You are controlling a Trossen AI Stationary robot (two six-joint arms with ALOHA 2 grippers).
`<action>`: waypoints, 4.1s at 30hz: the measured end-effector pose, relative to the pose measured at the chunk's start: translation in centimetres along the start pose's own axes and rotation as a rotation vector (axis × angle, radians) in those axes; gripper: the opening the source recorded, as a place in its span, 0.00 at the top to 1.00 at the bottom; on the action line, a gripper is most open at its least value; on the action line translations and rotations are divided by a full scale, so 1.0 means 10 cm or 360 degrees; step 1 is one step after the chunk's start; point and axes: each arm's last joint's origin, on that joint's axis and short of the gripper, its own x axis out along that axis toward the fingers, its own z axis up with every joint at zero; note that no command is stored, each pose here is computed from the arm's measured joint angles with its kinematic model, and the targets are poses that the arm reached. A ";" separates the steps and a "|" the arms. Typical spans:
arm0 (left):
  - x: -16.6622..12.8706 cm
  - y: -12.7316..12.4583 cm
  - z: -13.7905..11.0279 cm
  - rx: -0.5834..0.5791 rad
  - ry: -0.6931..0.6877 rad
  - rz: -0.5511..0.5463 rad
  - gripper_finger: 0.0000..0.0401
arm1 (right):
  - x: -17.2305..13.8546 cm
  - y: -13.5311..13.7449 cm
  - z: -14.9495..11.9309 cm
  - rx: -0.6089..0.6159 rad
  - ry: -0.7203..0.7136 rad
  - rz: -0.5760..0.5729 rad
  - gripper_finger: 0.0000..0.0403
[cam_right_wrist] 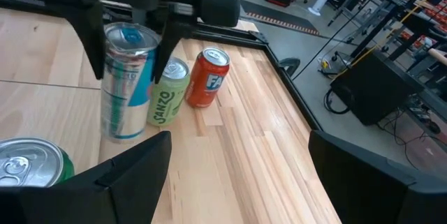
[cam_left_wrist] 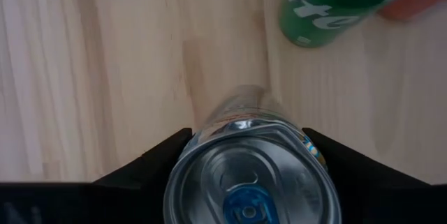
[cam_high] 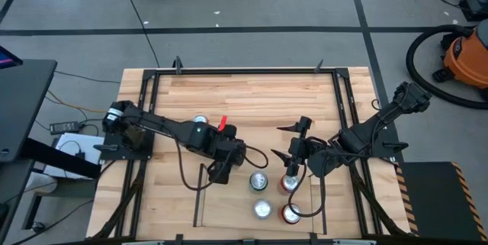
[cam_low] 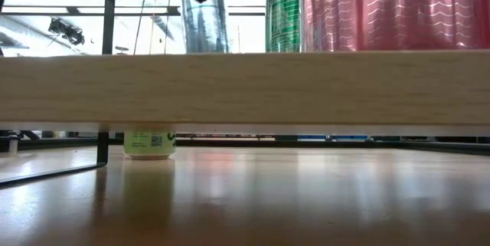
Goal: Place canned beverage on shelf
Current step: Put the blue soda can can on the shelf, then put the orange can on the shelf
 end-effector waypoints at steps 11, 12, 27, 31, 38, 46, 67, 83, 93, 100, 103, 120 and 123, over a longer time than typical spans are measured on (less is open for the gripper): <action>-0.04 -0.19 -0.05 0.0043 0.0046 -0.0055 0.37 | 0.00 0.00 0.00 0.0001 0.0000 0.0000 0.13; -0.04 -0.19 -0.05 0.0035 0.0047 -0.0053 0.37 | 0.00 0.00 0.00 0.0001 0.0000 0.0001 0.13; -0.06 -0.28 -0.03 -0.0027 0.0017 -0.0188 0.37 | 0.00 0.00 0.00 -0.0001 0.0002 0.0011 0.13; -0.06 -0.37 -0.03 0.0022 -0.0009 -0.0217 0.37 | 0.00 0.00 0.00 -0.0002 0.0002 0.0011 0.13; -0.05 -0.62 0.05 0.0205 -0.0176 -0.0272 0.37 | 0.00 0.00 0.00 -0.0003 0.0002 0.0011 0.13; 0.04 -0.97 0.04 0.0287 -0.0221 -0.0324 0.37 | 0.00 0.00 0.00 -0.0002 0.0004 0.0009 0.13; 0.21 -1.37 0.24 0.0499 -0.0138 -0.0242 0.37 | 0.05 -0.04 0.01 0.0022 0.0021 0.0017 0.13; 0.26 -1.40 0.20 0.0568 -0.0090 -0.0215 0.29 | 0.05 -0.04 0.01 0.0020 0.0023 0.0021 0.13; 0.25 -1.40 0.20 0.0567 -0.0095 -0.0216 0.24 | 0.05 -0.04 0.01 0.0019 0.0023 0.0020 0.13; 0.16 -1.37 0.20 0.0516 -0.0107 -0.0222 0.24 | 0.05 -0.04 0.01 0.0025 0.0023 0.0020 0.13; 0.14 -1.38 0.15 0.0532 -0.0049 -0.0214 0.24 | 0.05 -0.04 0.00 0.0025 0.0023 0.0020 0.13; 0.16 -0.84 -0.02 0.0238 0.0395 0.0267 0.27 | 0.07 -0.04 0.01 0.0030 0.0025 0.0038 0.13; 0.19 -0.65 0.01 0.0140 0.0446 0.0300 0.29 | 0.07 -0.04 0.01 0.0026 0.0025 0.0038 0.13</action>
